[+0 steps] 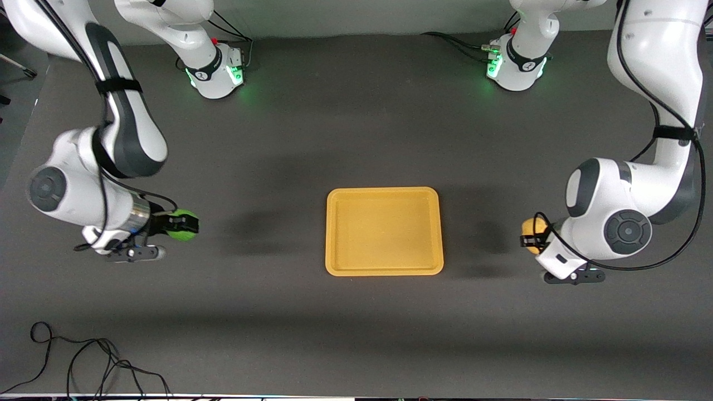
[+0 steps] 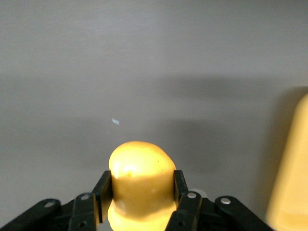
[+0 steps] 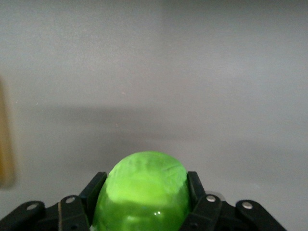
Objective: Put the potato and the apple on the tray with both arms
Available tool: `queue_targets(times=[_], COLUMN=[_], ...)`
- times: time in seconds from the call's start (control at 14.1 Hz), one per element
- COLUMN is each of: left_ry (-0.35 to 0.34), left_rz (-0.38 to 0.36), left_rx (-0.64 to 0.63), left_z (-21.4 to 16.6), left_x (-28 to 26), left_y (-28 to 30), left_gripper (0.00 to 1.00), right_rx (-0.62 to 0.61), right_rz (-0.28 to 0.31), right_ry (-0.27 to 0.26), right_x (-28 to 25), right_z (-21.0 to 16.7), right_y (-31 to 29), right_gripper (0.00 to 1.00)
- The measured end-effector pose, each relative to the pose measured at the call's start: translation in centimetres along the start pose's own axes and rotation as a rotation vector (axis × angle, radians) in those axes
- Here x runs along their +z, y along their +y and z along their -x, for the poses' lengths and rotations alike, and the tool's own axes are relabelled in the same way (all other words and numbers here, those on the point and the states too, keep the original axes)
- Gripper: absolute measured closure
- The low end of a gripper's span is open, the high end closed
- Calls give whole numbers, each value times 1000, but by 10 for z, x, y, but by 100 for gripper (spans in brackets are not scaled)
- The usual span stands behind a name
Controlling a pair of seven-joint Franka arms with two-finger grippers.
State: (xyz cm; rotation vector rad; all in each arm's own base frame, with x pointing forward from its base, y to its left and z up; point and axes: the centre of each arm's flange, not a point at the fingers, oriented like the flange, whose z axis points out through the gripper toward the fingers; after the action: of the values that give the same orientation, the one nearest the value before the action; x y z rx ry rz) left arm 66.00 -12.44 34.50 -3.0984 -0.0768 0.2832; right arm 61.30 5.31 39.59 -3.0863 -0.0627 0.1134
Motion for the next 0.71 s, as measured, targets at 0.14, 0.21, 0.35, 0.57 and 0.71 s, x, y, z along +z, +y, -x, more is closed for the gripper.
queue_targets(times=[0.14, 0.21, 0.35, 0.57, 0.71], left_ry=[5, 5, 1, -34, -37], left_rz=[26, 27, 23, 4, 1], left_rx=[5, 0, -8, 5, 12], left_z=[14, 20, 30, 44, 50], left_x=[-16, -7, 32, 89, 104], left_y=[57, 87, 145, 199, 215], left_gripper=[44, 44, 44, 44, 44], right_rx=[-7, -8, -17, 2, 22], right_rz=[17, 18, 18, 10, 2], right_ry=[-6, -9, -15, -20, -16], right_x=[-41, -52, -54, -49, -50], right_z=[14, 19, 21, 23, 27], right_y=[-1, -2, -9, -48, -90], right_gripper=[27, 27, 27, 27, 27])
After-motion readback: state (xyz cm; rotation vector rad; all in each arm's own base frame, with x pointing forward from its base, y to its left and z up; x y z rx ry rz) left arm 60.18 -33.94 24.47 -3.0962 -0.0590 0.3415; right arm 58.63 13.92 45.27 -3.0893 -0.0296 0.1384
